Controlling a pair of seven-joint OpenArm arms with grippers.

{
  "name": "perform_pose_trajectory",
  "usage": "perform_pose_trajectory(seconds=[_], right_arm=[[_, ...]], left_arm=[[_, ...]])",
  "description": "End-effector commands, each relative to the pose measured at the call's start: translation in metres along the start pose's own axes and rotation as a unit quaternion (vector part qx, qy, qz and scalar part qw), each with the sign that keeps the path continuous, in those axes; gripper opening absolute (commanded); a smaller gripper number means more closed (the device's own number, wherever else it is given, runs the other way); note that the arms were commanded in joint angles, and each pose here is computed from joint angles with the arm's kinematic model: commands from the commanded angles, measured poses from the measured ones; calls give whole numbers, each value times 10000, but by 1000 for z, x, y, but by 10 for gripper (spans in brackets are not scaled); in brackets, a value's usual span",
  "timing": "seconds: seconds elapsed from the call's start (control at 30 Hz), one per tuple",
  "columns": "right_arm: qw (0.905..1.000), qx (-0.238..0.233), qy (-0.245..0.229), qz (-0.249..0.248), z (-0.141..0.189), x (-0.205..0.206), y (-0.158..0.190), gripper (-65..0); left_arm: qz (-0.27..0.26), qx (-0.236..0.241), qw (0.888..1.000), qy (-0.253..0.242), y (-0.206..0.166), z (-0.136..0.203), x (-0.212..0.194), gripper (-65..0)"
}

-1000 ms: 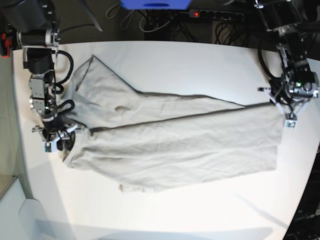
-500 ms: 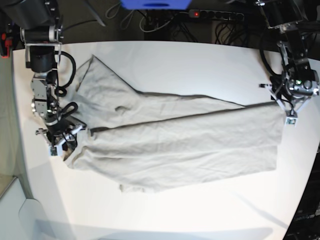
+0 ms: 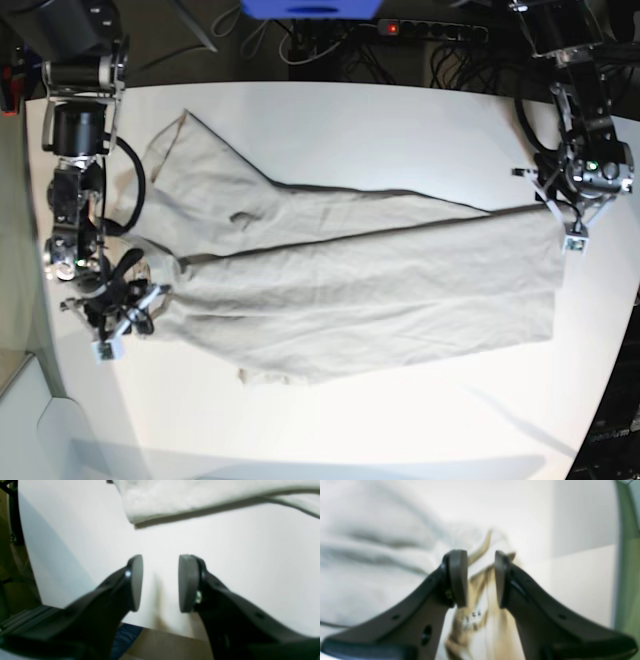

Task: Layout the t-shirt on the table in an organized manner, then fold the t-shirt properly
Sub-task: 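Fold the shirt lengthwise, bringing the grasped edge over with both grippers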

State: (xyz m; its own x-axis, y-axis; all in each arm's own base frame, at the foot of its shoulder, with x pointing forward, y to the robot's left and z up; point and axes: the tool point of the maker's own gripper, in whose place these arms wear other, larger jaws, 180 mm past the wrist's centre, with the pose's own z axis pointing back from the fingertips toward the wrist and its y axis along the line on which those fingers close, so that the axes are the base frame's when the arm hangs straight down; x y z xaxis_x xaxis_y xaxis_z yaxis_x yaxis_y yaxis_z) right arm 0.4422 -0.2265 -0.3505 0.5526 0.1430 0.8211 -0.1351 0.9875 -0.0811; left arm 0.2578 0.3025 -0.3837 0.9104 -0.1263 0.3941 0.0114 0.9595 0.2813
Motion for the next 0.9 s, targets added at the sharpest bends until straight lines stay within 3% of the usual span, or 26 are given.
perform_pose_trajectory(seconds=[0.0,0.13,0.27,0.43,0.53,0.67,0.87], right_arm=[[9994,-5,-338,-18,8,31,-5,-452],[9994,-112,60,-321,25,32,-6,-453],[9964,-250,738,-341,50,6,-6,-453],[9953,-310,911,-46,87,-18,12,-447],[9941,-302,1043,64,102,-38,19,-409],[9900,51,1367,354,104,-67,49,-390],[9840,428,1634,559,107,-91,80,-390]], left_arm=[[-7,122,9997,-190,9,5,13,-419],[4,119,9997,-190,9,5,12,-419],[5,116,9998,-190,9,5,12,-419],[5,116,9998,-190,9,5,12,-419],[6,118,9995,-282,9,5,16,-419],[2,117,9989,-451,9,6,22,-419],[31,74,9994,-322,8,-1,15,-419]])
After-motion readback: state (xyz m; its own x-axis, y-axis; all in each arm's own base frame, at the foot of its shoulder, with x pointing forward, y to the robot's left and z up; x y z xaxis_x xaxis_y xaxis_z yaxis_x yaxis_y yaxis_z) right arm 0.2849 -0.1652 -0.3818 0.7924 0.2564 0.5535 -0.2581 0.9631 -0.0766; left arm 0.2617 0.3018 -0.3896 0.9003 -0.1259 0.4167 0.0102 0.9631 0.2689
